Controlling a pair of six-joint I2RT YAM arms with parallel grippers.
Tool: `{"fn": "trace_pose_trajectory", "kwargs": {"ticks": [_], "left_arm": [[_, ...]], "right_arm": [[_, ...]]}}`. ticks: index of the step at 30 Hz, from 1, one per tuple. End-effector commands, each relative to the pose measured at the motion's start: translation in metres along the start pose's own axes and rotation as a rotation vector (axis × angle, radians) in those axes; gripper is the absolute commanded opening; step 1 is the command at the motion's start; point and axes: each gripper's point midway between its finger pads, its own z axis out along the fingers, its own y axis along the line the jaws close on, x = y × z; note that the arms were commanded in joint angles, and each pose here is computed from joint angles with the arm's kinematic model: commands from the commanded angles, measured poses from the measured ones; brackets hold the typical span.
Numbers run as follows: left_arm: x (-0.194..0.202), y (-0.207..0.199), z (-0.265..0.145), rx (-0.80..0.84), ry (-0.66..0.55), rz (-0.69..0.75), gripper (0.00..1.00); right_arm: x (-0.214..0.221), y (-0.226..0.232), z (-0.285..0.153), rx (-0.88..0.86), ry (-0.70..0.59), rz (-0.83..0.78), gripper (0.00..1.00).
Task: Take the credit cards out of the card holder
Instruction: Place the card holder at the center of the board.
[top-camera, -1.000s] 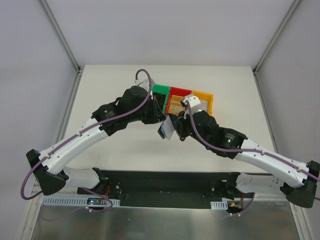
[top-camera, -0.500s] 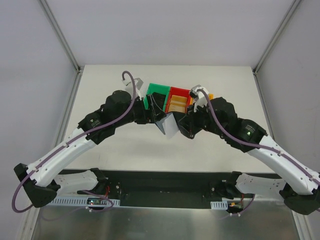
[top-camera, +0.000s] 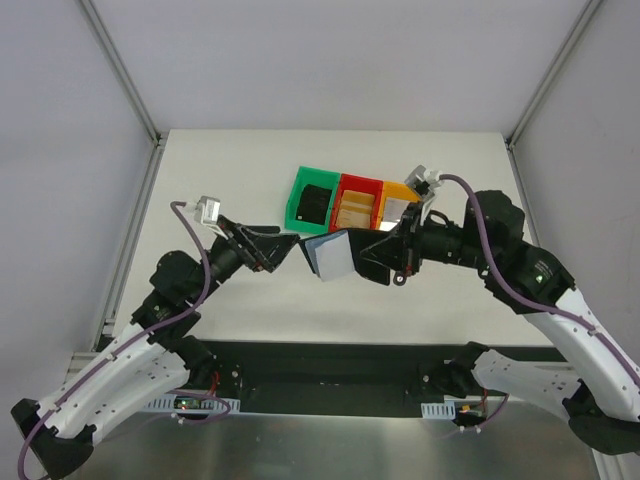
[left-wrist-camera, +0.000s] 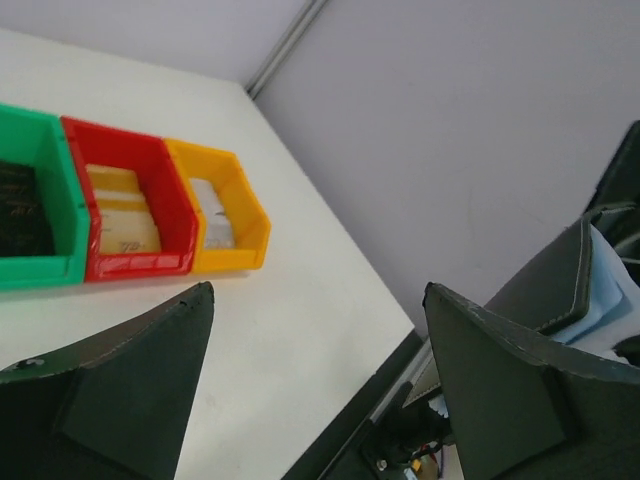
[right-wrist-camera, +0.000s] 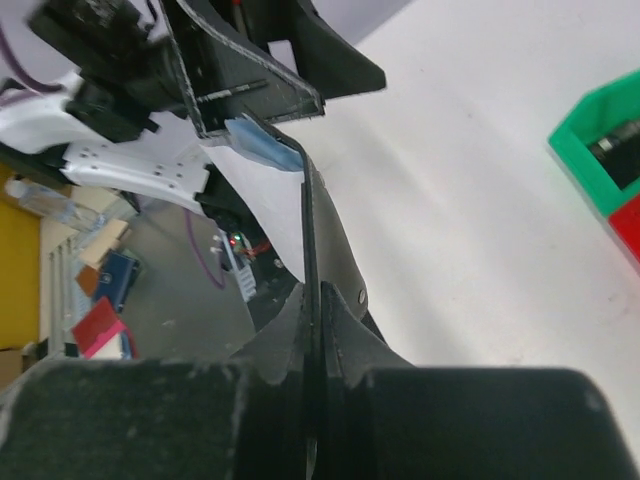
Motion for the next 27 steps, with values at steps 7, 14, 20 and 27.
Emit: {"fn": "trace_pose_trajectory", "kwargs": {"ticks": [7, 14, 20, 27], "left_arm": [[-0.025, -0.095, -0.038, 0.567, -0.132, 0.128, 0.91], [-0.024, -0.112, -0.055, 0.717, -0.152, 0.1, 0.93], [-0.023, -0.121, -0.056, 0.791, -0.126, 0.071, 0.93], [-0.019, -0.127, -0.051, 0.835, -0.076, 0.057, 0.92]], "right_arm": [[-0.037, 0.047, -0.014, -0.28, -0.179, 0.021, 0.0], [-0.036, 0.044, -0.019, -0.298, -0.208, 0.057, 0.0], [-0.037, 0.046, -0.022, -0.317, -0.222, 0.076, 0.0], [-0.037, 0.048, -0.02, -0.339, -0.222, 0.093, 0.0]]}}
